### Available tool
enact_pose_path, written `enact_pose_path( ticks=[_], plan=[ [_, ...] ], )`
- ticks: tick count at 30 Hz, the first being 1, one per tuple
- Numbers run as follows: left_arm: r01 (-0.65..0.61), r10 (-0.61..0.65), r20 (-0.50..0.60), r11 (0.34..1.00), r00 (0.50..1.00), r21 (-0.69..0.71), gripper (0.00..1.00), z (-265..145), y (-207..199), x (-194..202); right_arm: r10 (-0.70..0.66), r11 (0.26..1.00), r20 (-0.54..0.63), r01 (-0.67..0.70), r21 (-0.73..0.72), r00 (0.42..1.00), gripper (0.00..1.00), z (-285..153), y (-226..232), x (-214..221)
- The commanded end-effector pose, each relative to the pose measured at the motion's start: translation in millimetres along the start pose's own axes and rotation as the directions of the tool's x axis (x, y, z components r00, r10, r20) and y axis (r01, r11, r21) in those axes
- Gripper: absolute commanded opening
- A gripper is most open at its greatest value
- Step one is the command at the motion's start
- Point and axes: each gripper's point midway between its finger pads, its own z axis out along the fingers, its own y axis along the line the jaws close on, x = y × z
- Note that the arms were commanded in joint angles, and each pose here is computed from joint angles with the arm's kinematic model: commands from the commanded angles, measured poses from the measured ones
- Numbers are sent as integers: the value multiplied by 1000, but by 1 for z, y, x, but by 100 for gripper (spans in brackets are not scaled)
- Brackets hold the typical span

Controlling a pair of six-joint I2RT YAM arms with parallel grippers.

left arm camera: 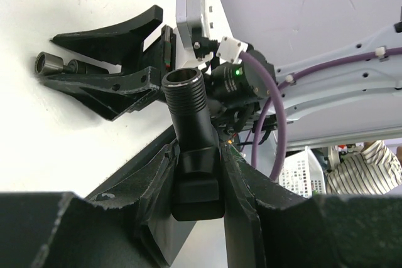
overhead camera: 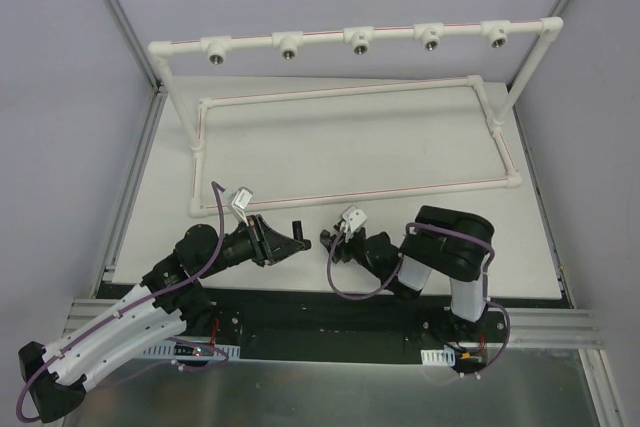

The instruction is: Install the water faucets

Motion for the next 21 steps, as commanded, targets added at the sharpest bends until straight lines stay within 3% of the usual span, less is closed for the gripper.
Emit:
enact_pose_path(
  ticks=[1,9,12,16,21],
  plan=[
    [-23,20,38,998,999,64,0,-4,-22,-12,9,999,-96,-4,53,995,57,-12,-1,49],
    [-24,22,43,998,999,55,0,-4,-21,-13,-45,996,-128,54,68,991,54,-14,7,65],
    [-24,21,48,998,999,50,0,-4,-19,-14,-40,995,-144,52,84,989,36,-16,6,73],
    [-24,22,43,999,999,46,0,-2,-18,-13,-34,995,-165,50,91,986,24,-16,6,83],
    [-26,24,40,999,999,44,0,-1,-19,-14,-40,995,-173,55,79,984,1,-11,10,88]
  ],
)
